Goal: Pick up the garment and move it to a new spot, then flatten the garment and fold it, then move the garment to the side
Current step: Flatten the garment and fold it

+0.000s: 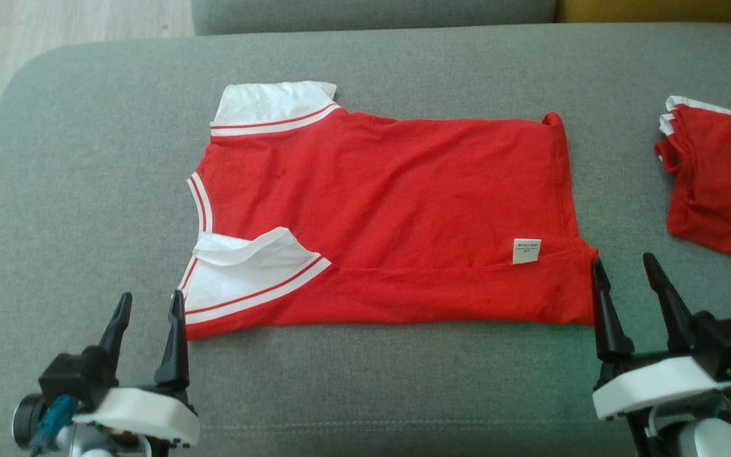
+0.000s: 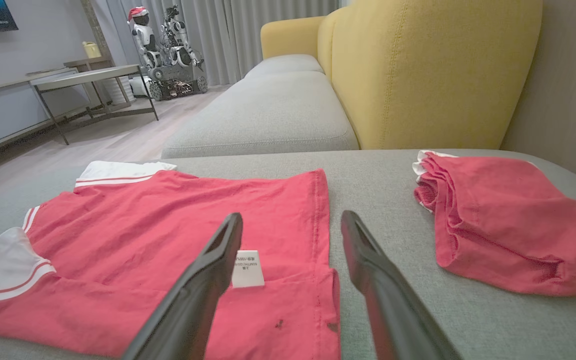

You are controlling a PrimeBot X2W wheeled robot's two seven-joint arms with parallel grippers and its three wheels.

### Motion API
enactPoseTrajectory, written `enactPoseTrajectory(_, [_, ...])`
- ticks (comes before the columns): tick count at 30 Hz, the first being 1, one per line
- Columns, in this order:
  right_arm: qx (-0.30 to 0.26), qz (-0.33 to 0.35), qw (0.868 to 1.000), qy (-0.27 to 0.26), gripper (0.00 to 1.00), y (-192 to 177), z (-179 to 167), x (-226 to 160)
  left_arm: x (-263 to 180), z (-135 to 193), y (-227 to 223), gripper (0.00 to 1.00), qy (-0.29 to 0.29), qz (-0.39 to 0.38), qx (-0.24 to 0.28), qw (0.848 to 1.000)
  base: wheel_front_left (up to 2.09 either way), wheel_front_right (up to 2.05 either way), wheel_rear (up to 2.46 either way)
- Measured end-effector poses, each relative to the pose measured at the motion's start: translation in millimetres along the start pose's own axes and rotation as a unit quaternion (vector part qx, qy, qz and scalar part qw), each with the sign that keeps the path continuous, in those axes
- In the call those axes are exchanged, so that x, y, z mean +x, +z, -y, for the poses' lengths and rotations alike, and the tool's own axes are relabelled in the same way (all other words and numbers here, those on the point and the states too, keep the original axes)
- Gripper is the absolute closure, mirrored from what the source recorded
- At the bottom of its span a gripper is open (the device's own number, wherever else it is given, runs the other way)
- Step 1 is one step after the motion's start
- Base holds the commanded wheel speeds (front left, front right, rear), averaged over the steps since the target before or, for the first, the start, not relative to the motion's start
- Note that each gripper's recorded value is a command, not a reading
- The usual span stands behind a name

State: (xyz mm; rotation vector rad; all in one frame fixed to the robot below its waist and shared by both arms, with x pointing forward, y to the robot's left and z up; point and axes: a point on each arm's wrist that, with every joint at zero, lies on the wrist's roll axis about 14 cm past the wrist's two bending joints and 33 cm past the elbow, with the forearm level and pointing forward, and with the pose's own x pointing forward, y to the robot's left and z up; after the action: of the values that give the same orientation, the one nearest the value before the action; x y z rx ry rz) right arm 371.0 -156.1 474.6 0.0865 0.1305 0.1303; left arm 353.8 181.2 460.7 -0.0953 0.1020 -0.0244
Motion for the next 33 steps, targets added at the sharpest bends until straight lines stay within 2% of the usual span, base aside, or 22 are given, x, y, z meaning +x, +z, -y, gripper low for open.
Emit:
enactPoseTrajectory(18, [0.016,-0.009,1.0,-0.003,0.0,-1.2,0.6,-6.8,-5.1,6.5,-5.7,0.0,-0.017,-0.007,0.003,1.0,0.0,0.0,0.0])
enactPoseTrajectory(26, [0.018,-0.099,0.995,-0.017,0.0,-43.0,11.8,2.5,18.2,23.1,-40.5,0.0,-0.067,-0.1,-0.03,0.992,0.0,0.0,0.0])
enactPoseTrajectory(33, [0.016,-0.18,0.983,-0.023,0.0,-78.0,17.5,13.6,16.9,14.0,-97.6,0.0,-0.048,-0.218,-0.067,0.973,0.0,0.0,0.0])
